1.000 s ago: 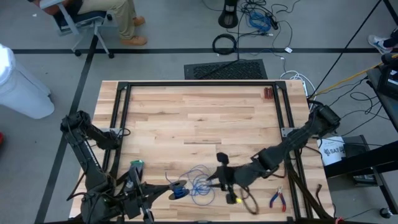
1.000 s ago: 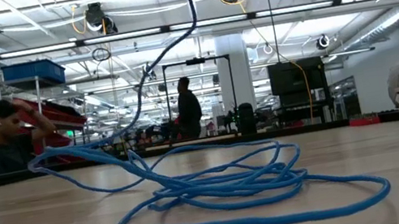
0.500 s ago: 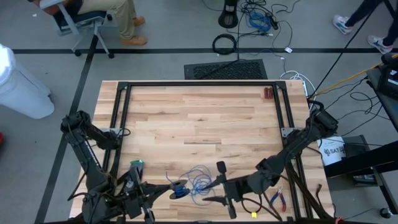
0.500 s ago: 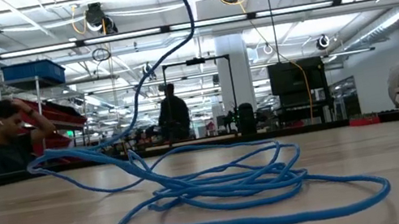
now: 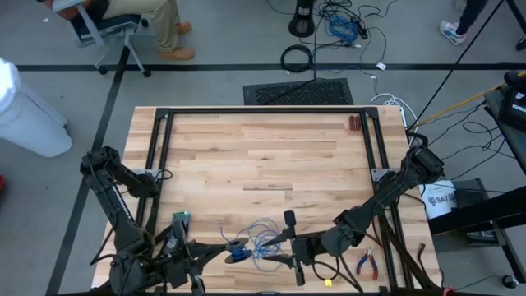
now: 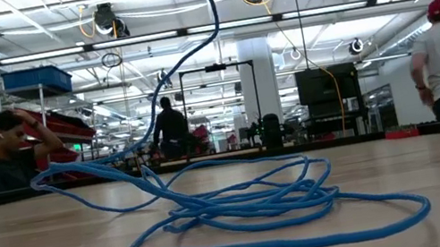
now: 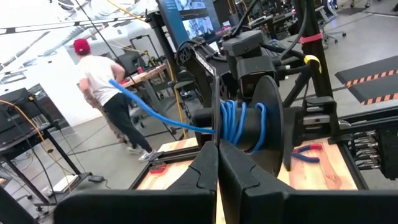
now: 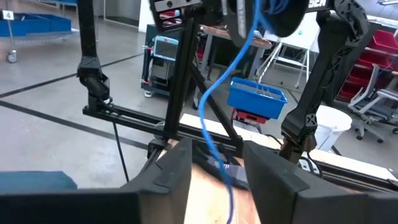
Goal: Coil cords
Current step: Uncoil the blue wire from the spool
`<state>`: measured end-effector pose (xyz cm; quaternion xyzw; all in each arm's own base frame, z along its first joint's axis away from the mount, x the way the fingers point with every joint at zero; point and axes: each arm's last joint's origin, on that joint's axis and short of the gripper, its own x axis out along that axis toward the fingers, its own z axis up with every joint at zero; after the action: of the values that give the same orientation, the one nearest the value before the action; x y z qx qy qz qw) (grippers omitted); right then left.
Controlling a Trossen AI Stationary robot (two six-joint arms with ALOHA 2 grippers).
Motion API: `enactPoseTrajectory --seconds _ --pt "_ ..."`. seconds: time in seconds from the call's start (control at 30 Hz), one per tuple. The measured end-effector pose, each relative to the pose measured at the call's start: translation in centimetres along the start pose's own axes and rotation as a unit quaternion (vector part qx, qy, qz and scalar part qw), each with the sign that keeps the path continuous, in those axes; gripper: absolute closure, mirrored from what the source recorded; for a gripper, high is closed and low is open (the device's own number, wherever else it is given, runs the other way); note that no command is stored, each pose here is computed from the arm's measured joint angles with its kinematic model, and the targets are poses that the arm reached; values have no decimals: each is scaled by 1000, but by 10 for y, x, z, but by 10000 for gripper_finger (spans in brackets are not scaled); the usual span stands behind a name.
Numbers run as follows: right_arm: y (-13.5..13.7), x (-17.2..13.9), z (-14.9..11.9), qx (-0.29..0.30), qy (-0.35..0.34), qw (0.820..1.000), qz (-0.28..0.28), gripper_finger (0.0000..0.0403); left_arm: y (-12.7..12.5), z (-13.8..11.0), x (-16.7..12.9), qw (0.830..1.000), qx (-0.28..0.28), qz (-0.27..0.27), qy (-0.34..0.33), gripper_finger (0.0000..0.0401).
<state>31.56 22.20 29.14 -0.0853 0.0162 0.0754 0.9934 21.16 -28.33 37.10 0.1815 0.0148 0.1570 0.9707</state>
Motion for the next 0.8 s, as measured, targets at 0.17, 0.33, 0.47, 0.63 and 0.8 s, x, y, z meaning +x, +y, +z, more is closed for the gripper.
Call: enactPoseTrajectory --seconds 0.17,0.33,0.47,0.63,0.8 --pt "0 0 2 2 -11 1000 0 343 0 0 0 1000 1 0 0 399" --pt "3 -2 3 0 -11 1000 6 397 0 -1 0 1000 7 -1 1 399" --pt "6 -8 10 8 -23 1000 12 399 -4 -8 0 998 62 -11 11 399" --pt "7 -16 21 27 -41 999 -5 401 -6 -16 0 993 115 -22 22 399" --pt "14 -23 30 36 -80 996 -6 402 -8 -18 0 988 145 -45 17 399"
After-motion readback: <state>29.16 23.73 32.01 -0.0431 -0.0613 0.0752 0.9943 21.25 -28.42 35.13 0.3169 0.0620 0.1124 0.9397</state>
